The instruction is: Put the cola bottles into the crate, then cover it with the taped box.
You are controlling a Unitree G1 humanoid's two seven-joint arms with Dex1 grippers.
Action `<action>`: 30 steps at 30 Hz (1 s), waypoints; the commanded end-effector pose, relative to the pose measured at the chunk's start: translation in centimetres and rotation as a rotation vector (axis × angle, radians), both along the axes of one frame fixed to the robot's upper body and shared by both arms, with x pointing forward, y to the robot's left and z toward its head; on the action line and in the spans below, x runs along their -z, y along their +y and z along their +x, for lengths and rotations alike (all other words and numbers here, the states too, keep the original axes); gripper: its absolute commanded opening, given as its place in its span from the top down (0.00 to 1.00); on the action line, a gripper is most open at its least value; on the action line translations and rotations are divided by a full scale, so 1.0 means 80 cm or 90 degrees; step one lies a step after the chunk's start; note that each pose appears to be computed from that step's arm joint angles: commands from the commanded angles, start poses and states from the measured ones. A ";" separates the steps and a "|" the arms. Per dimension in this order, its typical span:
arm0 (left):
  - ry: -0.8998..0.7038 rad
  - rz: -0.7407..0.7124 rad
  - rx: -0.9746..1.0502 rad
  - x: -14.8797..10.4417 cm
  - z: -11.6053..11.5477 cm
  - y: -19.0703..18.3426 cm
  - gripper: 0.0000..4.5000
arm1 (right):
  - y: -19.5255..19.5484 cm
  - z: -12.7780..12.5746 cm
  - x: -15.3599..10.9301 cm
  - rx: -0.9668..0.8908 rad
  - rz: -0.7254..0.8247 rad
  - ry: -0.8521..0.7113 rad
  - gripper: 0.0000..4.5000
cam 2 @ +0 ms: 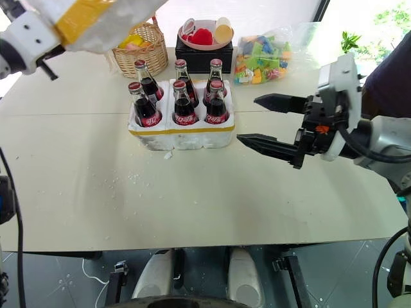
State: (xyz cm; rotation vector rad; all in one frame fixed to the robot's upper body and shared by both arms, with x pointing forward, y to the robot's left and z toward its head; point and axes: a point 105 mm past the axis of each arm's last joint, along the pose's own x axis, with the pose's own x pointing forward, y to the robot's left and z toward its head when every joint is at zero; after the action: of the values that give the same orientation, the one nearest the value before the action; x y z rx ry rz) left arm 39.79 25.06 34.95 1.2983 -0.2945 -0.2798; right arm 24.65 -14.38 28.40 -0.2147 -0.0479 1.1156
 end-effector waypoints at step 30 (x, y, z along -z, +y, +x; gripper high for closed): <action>-0.131 0.356 0.036 0.074 -0.014 -0.048 0.93 | 0.001 0.004 -0.009 0.023 0.036 -0.023 0.00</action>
State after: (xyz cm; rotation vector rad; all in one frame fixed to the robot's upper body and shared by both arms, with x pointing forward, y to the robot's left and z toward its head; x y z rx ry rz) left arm 38.85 20.77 28.35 1.8467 -0.4351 -0.3153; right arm 25.50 -14.17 28.33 -0.1592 -0.0689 1.0738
